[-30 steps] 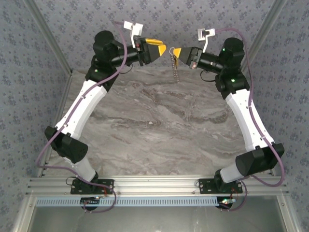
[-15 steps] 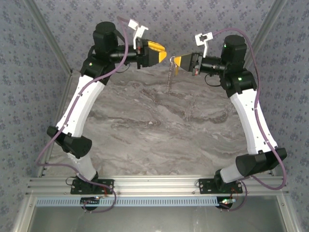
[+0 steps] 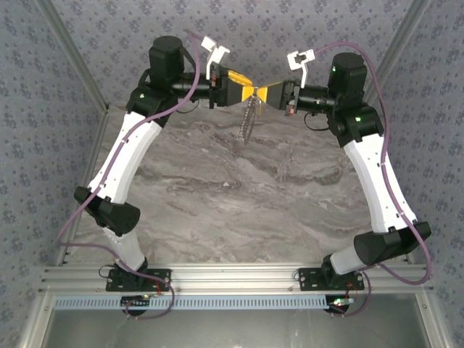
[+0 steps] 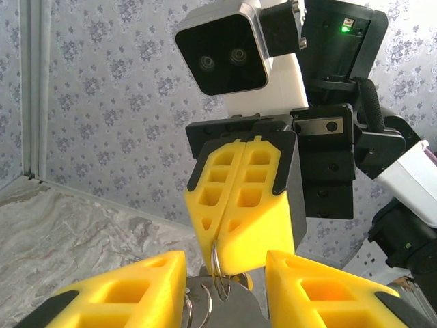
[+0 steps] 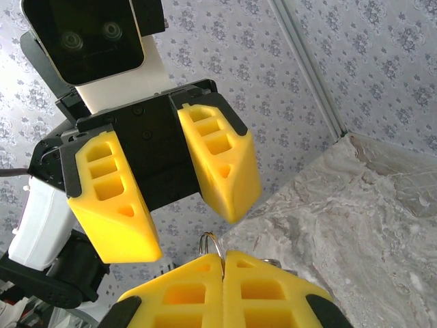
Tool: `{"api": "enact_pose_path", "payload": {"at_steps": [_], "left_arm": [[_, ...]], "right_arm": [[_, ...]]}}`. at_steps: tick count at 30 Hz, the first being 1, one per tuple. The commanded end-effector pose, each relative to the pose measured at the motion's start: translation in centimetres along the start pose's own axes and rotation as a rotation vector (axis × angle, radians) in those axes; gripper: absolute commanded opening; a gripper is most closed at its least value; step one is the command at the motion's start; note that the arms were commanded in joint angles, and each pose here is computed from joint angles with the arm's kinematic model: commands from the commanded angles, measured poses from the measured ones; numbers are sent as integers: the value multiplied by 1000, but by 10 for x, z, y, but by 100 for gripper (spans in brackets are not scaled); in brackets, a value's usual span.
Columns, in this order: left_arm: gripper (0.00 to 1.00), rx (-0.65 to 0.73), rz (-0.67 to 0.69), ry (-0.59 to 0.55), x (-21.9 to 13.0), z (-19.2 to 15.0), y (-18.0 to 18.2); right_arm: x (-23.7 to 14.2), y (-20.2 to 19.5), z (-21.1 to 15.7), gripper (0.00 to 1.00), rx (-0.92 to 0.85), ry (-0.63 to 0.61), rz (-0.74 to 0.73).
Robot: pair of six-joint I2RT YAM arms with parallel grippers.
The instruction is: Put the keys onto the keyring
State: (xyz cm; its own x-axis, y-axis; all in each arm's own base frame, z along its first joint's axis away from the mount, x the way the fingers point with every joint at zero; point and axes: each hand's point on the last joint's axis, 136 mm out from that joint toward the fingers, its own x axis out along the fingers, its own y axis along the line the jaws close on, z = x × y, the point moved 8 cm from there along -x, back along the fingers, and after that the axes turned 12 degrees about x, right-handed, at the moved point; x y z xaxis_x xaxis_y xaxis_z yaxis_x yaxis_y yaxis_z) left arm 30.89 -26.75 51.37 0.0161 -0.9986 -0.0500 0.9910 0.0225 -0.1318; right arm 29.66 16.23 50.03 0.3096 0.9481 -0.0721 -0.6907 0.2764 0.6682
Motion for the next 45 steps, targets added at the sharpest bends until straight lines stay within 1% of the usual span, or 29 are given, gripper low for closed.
{"api": "enact_pose_path", "payload": {"at_steps": [1,8,12,15,21,24,25,26,28,29,32,35,40,45], "left_arm": [[34,39,-37,-11,1,7,-6],[28,37,-51,-13,6,6,-6],[27,35,-58,-14,9,6,-6],[21,38,-61,-17,10,6,-7],[0,40,-60,-25,11,8,-7],[0,42,-60,-34,11,11,-8],[0,46,-54,-39,11,12,-8],[0,49,-45,-43,10,14,-9],[0,56,-27,-53,9,17,-9],[0,61,-23,-57,8,18,-10],[0,72,-18,-76,6,24,-13],[0,79,-13,-91,5,28,-14],[0,91,8,-114,3,34,-15],[0,95,19,-125,2,37,-17]], "right_arm": [[-4,17,7,0,-60,-20,36],[-3,19,8,0,-64,-25,44],[-2,19,8,0,-60,-26,48],[-1,18,8,0,-59,-25,49],[0,17,7,0,-56,-22,50],[0,17,6,0,-53,-21,49],[-2,16,7,9,-51,-28,40],[-5,16,7,22,-51,-41,33],[-14,16,10,37,-45,-88,28],[-20,15,13,41,-40,-122,27],[-35,14,17,44,-29,-195,32],[-39,14,15,45,-16,-225,29],[-38,14,12,45,0,-237,49],[-30,14,6,51,18,-233,71]]}}
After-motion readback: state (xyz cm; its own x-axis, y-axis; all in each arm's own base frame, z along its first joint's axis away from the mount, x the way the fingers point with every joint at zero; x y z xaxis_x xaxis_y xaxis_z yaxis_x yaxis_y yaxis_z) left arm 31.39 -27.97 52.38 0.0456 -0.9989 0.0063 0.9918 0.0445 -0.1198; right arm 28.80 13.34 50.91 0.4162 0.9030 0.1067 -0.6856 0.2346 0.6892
